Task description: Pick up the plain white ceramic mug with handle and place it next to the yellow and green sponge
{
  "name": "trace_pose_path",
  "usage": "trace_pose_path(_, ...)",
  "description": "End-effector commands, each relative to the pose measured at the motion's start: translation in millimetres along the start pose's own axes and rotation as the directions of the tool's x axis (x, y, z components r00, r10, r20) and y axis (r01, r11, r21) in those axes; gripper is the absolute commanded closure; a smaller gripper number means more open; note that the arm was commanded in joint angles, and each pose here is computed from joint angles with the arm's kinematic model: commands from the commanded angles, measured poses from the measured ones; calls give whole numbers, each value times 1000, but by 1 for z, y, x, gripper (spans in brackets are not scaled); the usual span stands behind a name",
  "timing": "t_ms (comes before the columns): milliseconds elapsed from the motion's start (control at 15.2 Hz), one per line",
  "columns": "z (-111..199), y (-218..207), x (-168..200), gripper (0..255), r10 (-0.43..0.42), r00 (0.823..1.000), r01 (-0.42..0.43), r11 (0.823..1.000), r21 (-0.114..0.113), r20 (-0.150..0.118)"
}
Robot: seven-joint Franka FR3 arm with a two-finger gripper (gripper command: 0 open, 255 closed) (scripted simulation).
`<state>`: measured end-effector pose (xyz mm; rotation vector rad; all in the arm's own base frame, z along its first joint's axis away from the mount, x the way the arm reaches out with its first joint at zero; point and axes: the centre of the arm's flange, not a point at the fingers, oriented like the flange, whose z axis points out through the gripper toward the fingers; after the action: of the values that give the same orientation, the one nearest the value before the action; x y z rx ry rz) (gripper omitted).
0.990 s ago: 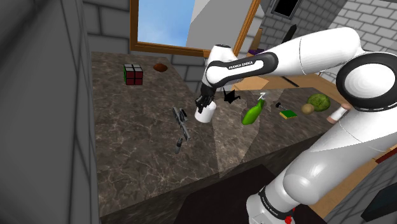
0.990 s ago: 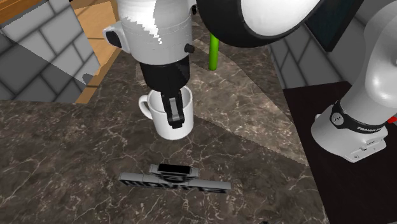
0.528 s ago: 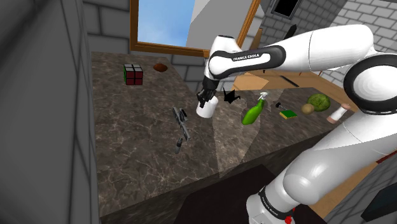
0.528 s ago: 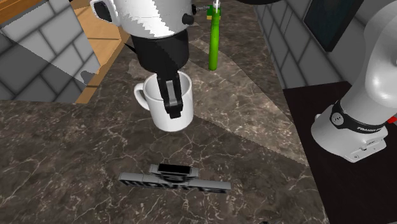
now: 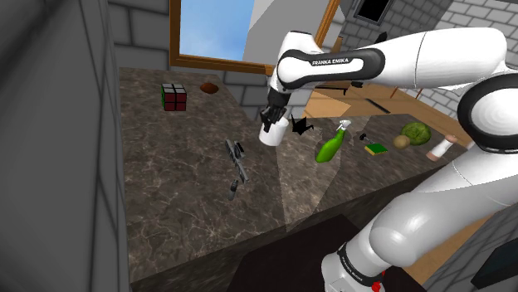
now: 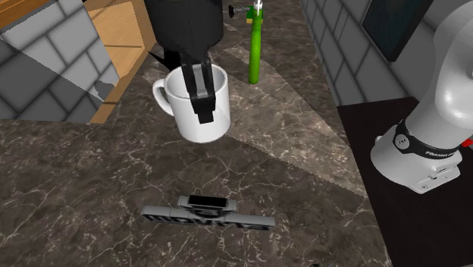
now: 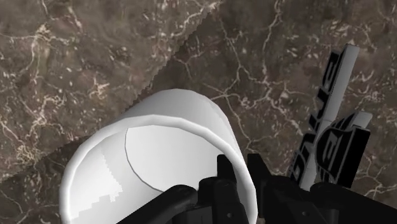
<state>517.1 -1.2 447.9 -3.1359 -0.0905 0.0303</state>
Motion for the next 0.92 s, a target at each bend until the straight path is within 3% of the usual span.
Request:
trace_pose_path(0,-11,-1,-1,255,0,1000,0,1000,0,0)
trace_pose_path(858,-78,-1,-2,255,0,1000,0,1000,0,0)
